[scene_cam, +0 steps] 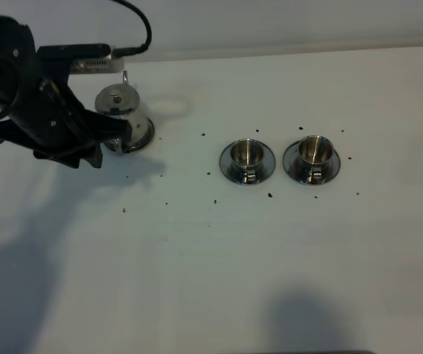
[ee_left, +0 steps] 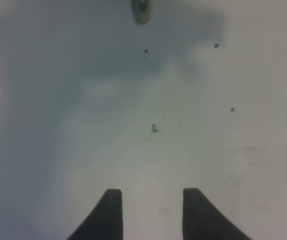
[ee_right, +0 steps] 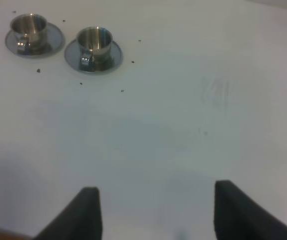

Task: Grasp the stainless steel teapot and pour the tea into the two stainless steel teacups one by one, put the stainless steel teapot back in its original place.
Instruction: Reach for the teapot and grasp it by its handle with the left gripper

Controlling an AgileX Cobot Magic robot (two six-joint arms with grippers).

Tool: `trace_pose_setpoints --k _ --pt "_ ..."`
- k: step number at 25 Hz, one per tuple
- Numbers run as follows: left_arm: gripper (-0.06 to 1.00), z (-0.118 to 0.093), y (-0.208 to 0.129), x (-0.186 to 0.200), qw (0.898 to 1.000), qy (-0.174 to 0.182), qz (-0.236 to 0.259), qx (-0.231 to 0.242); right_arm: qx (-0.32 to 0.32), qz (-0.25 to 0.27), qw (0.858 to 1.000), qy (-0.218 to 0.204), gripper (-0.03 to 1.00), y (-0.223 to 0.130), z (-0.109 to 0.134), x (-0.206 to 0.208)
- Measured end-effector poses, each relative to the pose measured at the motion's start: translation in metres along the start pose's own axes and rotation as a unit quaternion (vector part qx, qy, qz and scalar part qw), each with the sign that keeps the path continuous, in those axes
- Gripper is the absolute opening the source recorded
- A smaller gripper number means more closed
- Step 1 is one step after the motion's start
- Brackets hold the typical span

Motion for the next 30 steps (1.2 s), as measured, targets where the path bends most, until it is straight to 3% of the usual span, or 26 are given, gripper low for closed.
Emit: trace_pose_setpoints --k 9,13,24,30 --pt "0.33 -0.009 -0.006 -0.018 0.998 -0.022 0.050 0.022 0.000 0.000 1.000 0.000 0.48 0.000 0.000 0.000" --pt "0.33 -0.012 -0.011 -0.022 0.997 -0.027 0.070 0.005 0.000 0.000 1.000 0.000 0.48 0.000 0.000 0.000" --pt "0.33 -0.015 -0.006 -0.024 0.998 -0.031 0.058 -0.021 0.000 0.000 1.000 0.000 0.48 0.000 0.000 0.000" --pt "0.33 0.009 0.004 -0.022 0.998 -0.016 0.060 0.010 0.000 0.000 1.000 0.000 0.48 0.000 0.000 0.000"
Point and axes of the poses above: a point on each arm's last joint axis where the gripper is mounted, x pointing back along that axis away from the gripper, z along the wrist's bending axis when the last joint is at zero, y = z × x, the point moved 6 cm from there along -x, pointing out along that axis toward the gripper, and after that the axes turned 2 degrees about x, right-handed, at the moved point
